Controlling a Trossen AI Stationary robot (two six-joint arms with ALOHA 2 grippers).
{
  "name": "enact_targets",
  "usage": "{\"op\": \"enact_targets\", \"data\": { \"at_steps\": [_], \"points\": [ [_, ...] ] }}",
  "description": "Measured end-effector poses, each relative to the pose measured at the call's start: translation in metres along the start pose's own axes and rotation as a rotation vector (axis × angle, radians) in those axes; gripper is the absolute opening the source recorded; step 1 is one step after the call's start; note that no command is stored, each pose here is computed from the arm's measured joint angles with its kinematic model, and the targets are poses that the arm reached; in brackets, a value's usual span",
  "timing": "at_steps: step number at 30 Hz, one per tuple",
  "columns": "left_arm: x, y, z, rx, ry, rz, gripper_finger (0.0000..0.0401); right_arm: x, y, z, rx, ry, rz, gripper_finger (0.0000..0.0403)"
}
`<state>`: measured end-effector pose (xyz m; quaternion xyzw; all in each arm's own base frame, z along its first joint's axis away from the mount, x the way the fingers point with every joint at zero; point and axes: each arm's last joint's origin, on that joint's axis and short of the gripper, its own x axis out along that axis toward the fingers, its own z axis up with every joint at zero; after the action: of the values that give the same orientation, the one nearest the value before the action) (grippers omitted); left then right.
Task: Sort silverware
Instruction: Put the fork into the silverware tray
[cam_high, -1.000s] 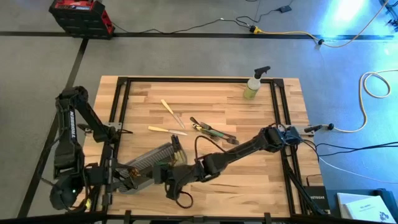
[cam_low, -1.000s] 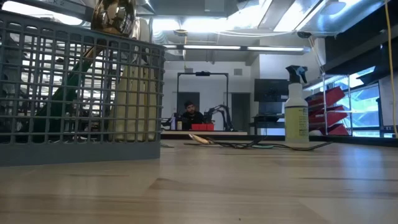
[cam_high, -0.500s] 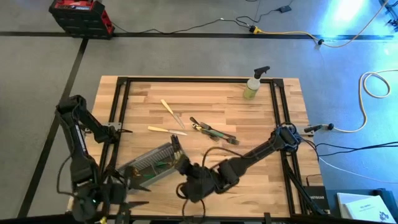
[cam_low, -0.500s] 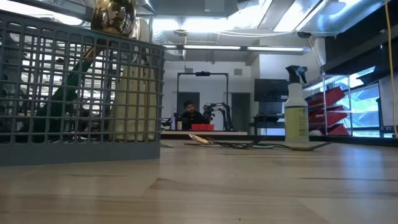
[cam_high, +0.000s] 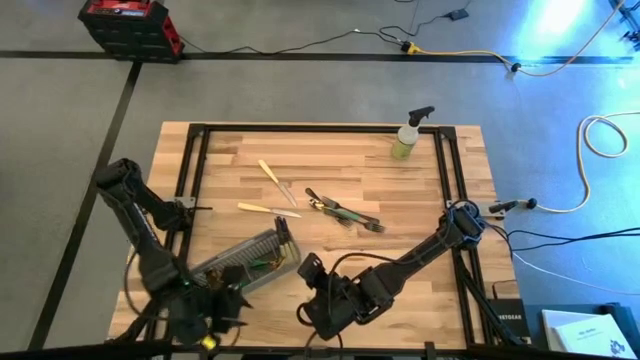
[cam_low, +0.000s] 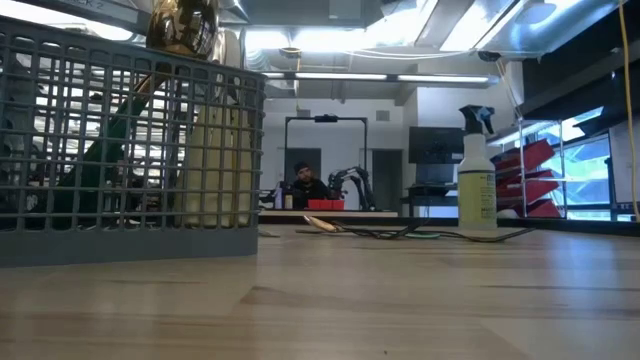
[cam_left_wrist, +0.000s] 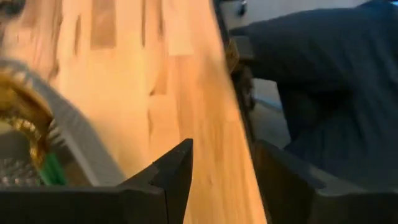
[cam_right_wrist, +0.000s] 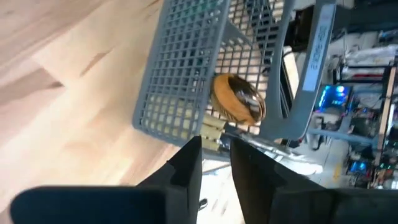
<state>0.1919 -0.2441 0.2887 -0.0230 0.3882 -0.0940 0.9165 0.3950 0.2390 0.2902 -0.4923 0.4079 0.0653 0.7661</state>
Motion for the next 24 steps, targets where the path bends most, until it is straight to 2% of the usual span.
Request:
{"op": "enact_targets", "data": {
  "at_steps": [4, 10, 17, 20, 24],
  "points": [
    [0.008, 0.003, -0.003, 0.003, 0.071, 0.01, 0.0155, 0.0, 0.001, -0.002, 0.011, 0.014, 0.007, 0.0066],
    [0.006, 0.009, -0.012, -0.077, 0.182, 0.039, 0.0155, 0.0, 0.001, -0.002, 0.012, 0.02, 0.01, 0.0066],
    [-0.005, 0.003, -0.013, -0.115, 0.253, 0.011, 0.0155, 0.0, 0.001, -0.002, 0.014, 0.021, 0.011, 0.0066],
    [-0.017, 0.002, -0.01, -0.127, 0.285, 0.041, 0.0155, 0.0, 0.001, -0.002, 0.014, 0.021, 0.011, 0.0066],
    [-0.031, 0.006, -0.017, -0.163, 0.373, 0.142, 0.0155, 0.0, 0.001, -0.003, 0.013, 0.022, 0.011, 0.0066]
  ]
}}
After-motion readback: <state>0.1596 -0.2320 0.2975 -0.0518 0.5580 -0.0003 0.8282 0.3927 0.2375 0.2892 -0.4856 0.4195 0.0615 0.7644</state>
